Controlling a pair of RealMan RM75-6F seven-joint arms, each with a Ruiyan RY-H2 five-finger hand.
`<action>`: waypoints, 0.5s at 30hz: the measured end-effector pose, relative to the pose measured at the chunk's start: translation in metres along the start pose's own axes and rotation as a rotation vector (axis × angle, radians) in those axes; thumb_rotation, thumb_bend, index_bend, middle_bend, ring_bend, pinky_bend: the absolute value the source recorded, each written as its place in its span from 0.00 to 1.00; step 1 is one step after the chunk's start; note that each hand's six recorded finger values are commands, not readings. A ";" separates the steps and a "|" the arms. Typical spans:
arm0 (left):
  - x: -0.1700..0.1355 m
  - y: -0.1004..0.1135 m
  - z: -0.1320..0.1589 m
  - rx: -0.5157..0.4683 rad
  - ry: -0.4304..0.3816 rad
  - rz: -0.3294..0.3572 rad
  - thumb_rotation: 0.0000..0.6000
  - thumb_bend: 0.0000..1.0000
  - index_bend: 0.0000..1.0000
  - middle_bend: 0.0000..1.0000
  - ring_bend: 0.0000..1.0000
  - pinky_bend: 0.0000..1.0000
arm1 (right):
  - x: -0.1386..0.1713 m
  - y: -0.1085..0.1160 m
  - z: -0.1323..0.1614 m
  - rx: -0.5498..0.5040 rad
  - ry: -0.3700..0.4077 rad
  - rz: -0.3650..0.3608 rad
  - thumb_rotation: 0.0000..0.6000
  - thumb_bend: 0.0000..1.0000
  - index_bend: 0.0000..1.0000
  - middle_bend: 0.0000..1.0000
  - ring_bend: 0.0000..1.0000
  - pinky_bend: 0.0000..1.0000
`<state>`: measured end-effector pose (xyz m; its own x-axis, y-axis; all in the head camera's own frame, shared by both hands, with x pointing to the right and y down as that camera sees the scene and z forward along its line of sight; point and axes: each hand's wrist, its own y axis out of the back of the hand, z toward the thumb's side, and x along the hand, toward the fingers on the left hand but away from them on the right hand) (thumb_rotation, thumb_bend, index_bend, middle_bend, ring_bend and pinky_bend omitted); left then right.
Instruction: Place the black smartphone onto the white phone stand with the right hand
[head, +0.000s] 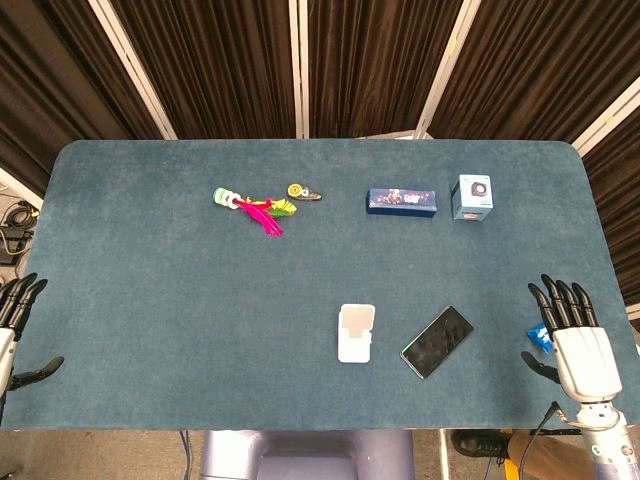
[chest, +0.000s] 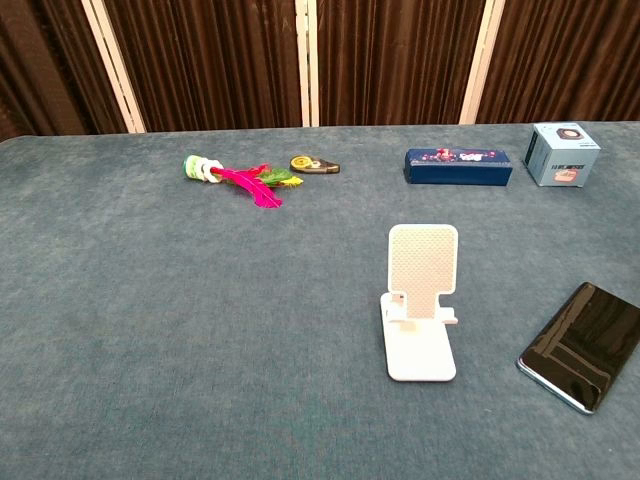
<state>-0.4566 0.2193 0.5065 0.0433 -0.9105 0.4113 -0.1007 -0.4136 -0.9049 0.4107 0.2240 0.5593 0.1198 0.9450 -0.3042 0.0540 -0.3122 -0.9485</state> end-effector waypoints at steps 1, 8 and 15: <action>0.000 0.000 0.000 0.000 0.000 -0.002 1.00 0.00 0.00 0.00 0.00 0.00 | 0.000 -0.001 0.000 0.000 0.002 0.003 1.00 0.00 0.00 0.00 0.00 0.00; 0.002 -0.003 0.001 0.005 0.000 -0.010 1.00 0.00 0.00 0.00 0.00 0.00 | -0.004 -0.016 0.003 -0.013 0.080 0.110 1.00 0.00 0.00 0.00 0.00 0.00; 0.006 -0.008 0.004 0.016 -0.004 -0.024 1.00 0.00 0.00 0.00 0.00 0.00 | -0.022 -0.035 -0.002 0.081 0.285 0.246 1.00 0.00 0.01 0.08 0.00 0.00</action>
<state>-0.4520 0.2172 0.5157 0.0498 -0.9001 0.4327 -0.0841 -0.4355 -0.8962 0.4085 0.2135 0.5996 0.3907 0.7745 -0.4975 -0.0877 -0.5067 -0.8577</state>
